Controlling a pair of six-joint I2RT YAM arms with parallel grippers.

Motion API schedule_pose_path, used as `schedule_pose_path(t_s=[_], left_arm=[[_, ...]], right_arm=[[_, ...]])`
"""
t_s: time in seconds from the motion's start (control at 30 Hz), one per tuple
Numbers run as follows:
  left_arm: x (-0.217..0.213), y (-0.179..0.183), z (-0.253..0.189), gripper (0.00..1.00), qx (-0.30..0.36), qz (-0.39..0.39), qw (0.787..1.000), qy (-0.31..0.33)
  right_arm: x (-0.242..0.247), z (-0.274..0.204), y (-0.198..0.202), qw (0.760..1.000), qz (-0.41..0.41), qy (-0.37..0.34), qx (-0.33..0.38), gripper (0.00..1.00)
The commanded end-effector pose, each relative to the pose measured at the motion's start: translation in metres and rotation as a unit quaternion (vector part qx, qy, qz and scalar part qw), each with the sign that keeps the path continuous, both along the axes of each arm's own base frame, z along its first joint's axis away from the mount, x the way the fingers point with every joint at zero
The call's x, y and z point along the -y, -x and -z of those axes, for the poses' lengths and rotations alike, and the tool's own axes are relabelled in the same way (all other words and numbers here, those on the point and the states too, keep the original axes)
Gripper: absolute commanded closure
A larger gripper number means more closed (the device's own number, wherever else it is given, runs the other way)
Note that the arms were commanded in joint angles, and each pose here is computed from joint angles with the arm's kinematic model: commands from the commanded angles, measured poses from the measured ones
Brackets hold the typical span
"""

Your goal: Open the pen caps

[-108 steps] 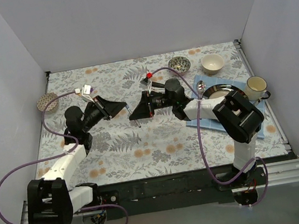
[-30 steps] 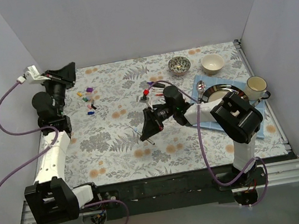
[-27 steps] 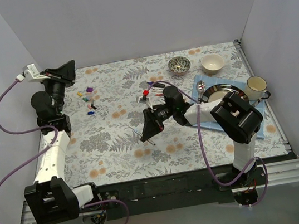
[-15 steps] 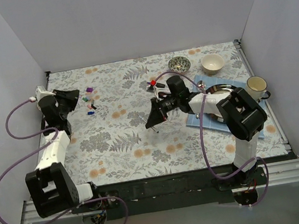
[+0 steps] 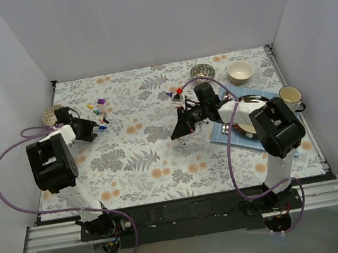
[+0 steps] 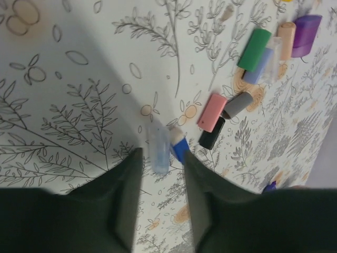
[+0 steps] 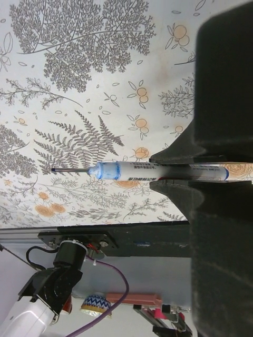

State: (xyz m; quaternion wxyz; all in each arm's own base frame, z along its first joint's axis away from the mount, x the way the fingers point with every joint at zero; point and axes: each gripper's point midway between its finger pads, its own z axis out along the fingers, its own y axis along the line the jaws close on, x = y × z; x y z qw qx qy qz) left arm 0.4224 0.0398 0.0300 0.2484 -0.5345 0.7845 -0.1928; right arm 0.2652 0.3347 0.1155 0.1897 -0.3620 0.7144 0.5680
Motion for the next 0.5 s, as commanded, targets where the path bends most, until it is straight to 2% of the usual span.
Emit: schedule_pose_path(t_s=[0.0, 0.07, 0.1, 0.23, 0.27, 0.33, 0.43, 0.47], left_arm=[[-0.010, -0.007, -0.010, 0.50, 0.000, -0.014, 1.000, -0.016], [-0.012, -0.005, -0.012, 0.38, 0.002, -0.024, 1.000, -0.019], [-0.014, -0.004, -0.014, 0.28, 0.002, -0.030, 0.999, -0.026], [-0.015, -0.006, -0.043, 0.24, 0.038, -0.025, 0.998, -0.038], [-0.015, -0.005, -0.049, 0.21, 0.045, -0.024, 0.998, -0.041], [-0.010, -0.007, -0.067, 0.20, 0.073, -0.003, 0.996, -0.044], [0.003, -0.006, -0.105, 0.16, 0.153, 0.056, 0.985, -0.063], [0.017, -0.001, -0.135, 0.15, 0.204, 0.090, 0.973, -0.056]], right_arm=[[0.004, -0.011, -0.018, 0.999, 0.011, -0.003, 0.034, 0.99], [0.007, -0.009, -0.025, 0.999, 0.019, 0.002, 0.042, 0.99], [0.009, -0.008, -0.027, 0.999, 0.023, 0.008, 0.042, 0.99], [0.024, 0.005, -0.049, 0.994, 0.070, 0.065, 0.060, 0.99], [0.032, 0.015, -0.063, 0.987, 0.087, 0.096, 0.099, 0.99], [0.040, 0.022, -0.074, 0.980, 0.099, 0.130, 0.110, 0.99], [0.054, 0.035, -0.091, 0.966, 0.112, 0.185, 0.142, 0.98], [0.061, 0.041, -0.098, 0.958, 0.121, 0.209, 0.153, 0.97]])
